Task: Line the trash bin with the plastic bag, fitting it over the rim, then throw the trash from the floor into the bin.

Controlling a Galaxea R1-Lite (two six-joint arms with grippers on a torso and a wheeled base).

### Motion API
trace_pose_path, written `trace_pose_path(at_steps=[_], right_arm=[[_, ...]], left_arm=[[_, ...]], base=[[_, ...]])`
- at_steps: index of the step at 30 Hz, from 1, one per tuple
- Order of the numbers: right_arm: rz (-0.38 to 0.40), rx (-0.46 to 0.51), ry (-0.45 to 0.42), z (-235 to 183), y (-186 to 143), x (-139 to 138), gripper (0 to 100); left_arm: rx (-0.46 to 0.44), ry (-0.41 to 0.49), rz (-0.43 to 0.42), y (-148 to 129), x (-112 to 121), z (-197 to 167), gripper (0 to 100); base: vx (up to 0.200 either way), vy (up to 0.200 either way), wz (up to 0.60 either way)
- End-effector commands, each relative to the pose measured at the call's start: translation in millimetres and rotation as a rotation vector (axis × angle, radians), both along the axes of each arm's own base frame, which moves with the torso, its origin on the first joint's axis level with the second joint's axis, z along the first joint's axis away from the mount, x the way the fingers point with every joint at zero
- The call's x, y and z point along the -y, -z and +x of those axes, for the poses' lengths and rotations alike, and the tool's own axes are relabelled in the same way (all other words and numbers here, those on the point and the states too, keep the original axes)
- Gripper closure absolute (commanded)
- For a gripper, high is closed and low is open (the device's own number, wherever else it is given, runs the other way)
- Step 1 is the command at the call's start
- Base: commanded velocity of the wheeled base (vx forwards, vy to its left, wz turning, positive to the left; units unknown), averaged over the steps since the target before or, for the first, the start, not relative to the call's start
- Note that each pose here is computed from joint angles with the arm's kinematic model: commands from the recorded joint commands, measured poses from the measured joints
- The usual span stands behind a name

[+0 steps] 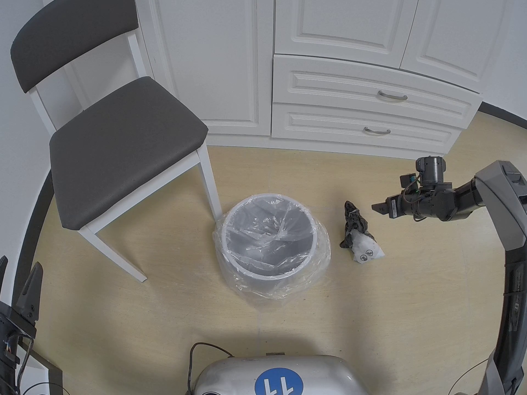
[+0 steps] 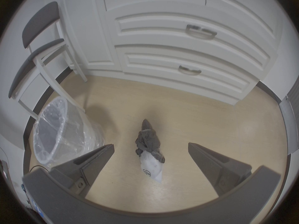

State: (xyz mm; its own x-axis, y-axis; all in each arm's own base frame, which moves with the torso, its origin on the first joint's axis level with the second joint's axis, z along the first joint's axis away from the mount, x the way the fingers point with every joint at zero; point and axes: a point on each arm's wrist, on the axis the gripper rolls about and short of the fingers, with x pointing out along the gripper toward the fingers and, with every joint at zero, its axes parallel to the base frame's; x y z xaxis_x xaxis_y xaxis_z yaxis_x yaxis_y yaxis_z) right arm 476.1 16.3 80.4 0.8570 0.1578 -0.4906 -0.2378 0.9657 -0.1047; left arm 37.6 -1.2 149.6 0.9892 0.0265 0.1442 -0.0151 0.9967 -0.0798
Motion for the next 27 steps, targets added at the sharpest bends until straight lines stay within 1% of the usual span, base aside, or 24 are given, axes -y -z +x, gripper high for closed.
trace_pose_path(at_steps=[1, 7, 10, 11, 12, 13, 15, 17, 18, 20, 21, 24, 26, 27], right_arm=[[-0.007, -0.075, -0.022, 14, 48, -12, 0], [-0.008, -0.115, -0.021, 27, 86, -11, 0], [0.002, -0.130, -0.029, 30, 96, -12, 0], [0.007, -0.136, -0.034, 32, 104, -12, 0], [0.007, -0.136, -0.034, 32, 104, -12, 0], [0.019, -0.144, -0.048, 34, 115, -13, 0], [0.031, -0.151, -0.057, 35, 120, -14, 0], [0.054, -0.164, -0.065, 38, 134, -20, 0], [0.051, -0.164, -0.065, 41, 141, -24, 0], [0.050, -0.161, -0.066, 42, 142, -26, 0], [0.020, -0.125, -0.034, 53, 162, -31, 0], [-0.024, -0.050, 0.035, 65, 176, -39, 0], [-0.036, -0.060, 0.055, 62, 197, -42, 0], [-0.033, -0.052, 0.052, 62, 200, -42, 0]], left_arm=[[0.003, 0.005, 0.001, 1, 0, -1, 0], [0.010, 0.004, -0.001, 2, 0, -3, 0], [0.015, 0.007, -0.001, 3, 0, -5, 0], [0.017, 0.015, 0.000, 4, 0, -6, 0], [0.017, 0.015, 0.000, 4, 0, -6, 0], [0.026, 0.027, 0.001, 4, 0, -8, 0], [0.039, 0.036, 0.000, 4, 0, -10, 0], [0.042, 0.037, 0.002, 4, 0, -11, 0], [0.042, 0.034, 0.002, 4, -1, -11, 0], [0.042, 0.033, 0.002, 4, -1, -11, 0], [0.031, 0.031, 0.006, 5, -1, -10, 0], [0.032, 0.029, 0.004, 5, -1, -11, 0], [0.036, 0.031, 0.006, 5, -1, -12, 0], [0.037, 0.031, 0.005, 5, -1, -12, 0]], base=[[0.000, 0.000, 0.00], [0.000, 0.000, 0.00], [0.000, 0.000, 0.00], [0.000, 0.000, 0.00], [0.000, 0.000, 0.00], [0.000, 0.000, 0.00], [0.000, 0.000, 0.00], [0.000, 0.000, 0.00], [0.000, 0.000, 0.00], [0.000, 0.000, 0.00], [0.000, 0.000, 0.00], [0.000, 0.000, 0.00], [0.000, 0.000, 0.00], [0.000, 0.000, 0.00]])
